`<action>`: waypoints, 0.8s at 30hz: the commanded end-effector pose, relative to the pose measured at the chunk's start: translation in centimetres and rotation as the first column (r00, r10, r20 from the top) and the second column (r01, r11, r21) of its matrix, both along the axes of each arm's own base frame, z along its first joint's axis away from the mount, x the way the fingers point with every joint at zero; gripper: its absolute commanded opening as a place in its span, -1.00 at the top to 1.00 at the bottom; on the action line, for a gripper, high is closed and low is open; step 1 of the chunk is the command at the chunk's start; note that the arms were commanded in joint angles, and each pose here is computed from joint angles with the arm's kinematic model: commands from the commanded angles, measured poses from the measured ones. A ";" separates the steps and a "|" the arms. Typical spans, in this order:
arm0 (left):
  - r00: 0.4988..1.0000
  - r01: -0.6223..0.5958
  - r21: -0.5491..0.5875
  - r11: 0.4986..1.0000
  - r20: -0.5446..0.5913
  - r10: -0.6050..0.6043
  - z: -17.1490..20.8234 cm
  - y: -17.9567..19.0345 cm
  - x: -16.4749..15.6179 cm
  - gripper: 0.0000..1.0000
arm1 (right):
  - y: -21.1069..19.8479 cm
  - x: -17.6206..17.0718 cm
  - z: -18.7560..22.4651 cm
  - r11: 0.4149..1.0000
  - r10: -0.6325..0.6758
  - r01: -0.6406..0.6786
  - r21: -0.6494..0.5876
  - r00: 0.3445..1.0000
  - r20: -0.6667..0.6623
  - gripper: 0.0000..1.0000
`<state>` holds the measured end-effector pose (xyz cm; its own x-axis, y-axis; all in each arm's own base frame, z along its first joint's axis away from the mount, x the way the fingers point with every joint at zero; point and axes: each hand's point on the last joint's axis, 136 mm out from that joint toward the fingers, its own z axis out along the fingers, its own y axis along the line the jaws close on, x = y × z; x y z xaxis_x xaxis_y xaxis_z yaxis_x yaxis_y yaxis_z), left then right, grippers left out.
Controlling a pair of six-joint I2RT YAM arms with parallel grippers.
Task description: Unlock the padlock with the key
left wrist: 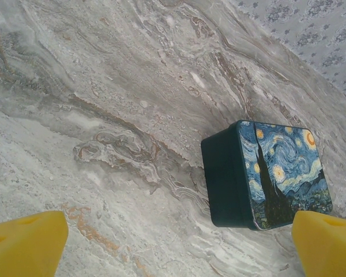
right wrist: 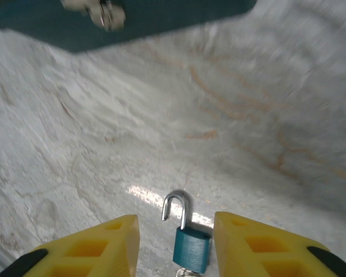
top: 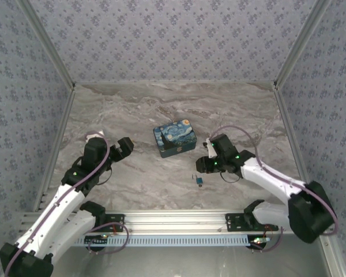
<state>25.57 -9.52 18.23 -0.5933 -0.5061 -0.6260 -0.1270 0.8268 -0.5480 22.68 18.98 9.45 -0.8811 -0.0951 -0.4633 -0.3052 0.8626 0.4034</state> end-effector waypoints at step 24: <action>0.999 -0.033 0.019 0.999 0.036 0.033 1.8 1.0 -0.1 -0.99 | -18.8 4.0 8.8 0.744 -0.486 0.665 -0.069 0.609 0.626 -1.00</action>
<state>25.20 -9.02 18.34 -0.5844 -0.5089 -0.6320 -0.1370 0.8296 -0.5413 26.25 2.26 18.16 -0.4488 0.1571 -0.8797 0.1165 0.9863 0.1167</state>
